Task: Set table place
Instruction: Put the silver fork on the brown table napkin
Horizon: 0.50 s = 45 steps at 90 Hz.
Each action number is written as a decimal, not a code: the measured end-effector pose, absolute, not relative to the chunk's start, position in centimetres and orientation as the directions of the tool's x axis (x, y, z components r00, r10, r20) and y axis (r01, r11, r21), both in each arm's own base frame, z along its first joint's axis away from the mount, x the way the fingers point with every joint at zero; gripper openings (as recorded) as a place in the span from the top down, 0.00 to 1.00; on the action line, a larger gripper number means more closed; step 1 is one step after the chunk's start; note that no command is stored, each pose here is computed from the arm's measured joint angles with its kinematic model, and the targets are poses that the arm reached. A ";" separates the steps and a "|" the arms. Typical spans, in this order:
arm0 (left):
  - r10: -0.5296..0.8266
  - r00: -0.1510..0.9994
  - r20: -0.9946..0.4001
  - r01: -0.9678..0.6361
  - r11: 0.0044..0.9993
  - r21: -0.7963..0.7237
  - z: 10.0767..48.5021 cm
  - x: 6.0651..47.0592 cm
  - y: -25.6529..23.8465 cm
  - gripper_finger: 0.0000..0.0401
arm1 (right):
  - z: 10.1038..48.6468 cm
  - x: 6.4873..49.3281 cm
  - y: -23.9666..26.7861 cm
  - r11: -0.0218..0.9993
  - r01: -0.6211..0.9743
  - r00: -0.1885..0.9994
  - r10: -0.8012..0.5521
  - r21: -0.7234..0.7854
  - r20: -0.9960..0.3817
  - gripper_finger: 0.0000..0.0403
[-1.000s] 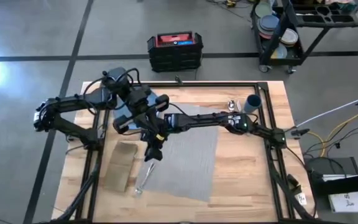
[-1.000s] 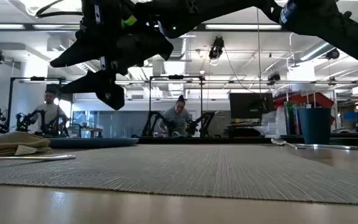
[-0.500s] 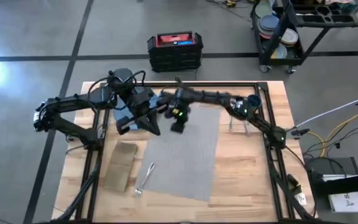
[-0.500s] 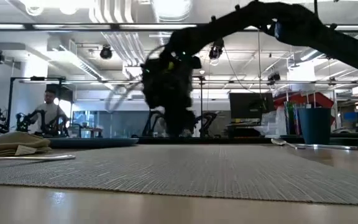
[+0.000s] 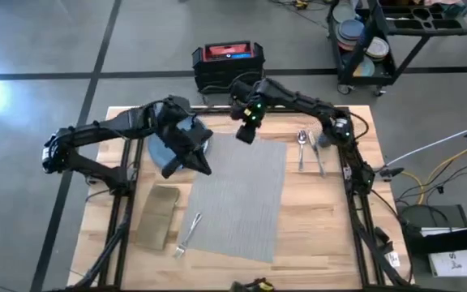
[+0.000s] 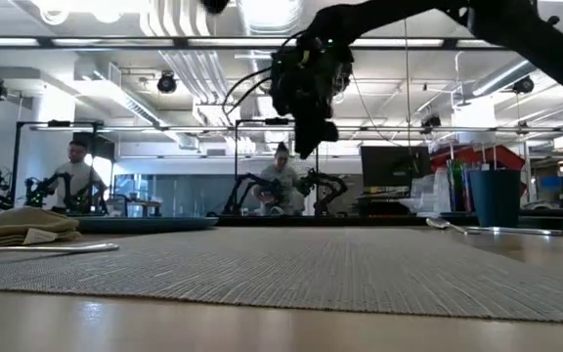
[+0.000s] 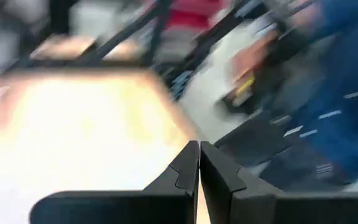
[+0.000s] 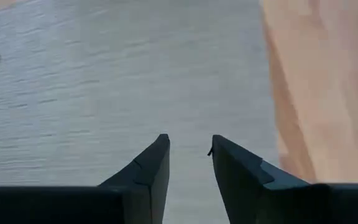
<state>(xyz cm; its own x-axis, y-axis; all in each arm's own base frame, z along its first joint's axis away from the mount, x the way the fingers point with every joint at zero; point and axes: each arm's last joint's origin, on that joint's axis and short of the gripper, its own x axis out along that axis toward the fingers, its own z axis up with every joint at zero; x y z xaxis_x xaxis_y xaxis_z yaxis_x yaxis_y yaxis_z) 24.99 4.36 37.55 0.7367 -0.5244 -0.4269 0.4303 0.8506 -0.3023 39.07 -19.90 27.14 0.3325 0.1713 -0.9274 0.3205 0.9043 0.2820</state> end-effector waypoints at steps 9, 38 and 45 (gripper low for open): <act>-0.347 0.732 -0.587 0.249 0.937 -0.243 35.5 24.7 4.8 1.00 | 26.6 37.6 -19.4 0.891 0.350 0.324 0.176 0.290 -0.930 0.79; -0.007 0.659 -0.752 -0.106 0.989 -0.102 27.2 24.7 5.8 1.00 | 23.1 34.6 -14.5 0.833 0.417 0.517 0.113 0.365 -0.848 0.86; 0.000 0.671 -0.741 -0.141 0.982 -0.128 25.2 24.7 5.8 1.00 | 21.8 34.4 -13.2 0.807 0.432 0.581 0.094 0.404 -0.808 0.88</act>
<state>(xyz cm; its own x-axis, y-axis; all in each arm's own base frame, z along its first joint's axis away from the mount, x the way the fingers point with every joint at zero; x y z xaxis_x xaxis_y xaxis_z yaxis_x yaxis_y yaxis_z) 24.69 5.85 25.18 0.6713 0.0002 -0.7412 -0.1414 0.9817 -0.1278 34.45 -13.24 21.84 0.5810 0.0937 -0.8085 0.4315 0.8068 0.4036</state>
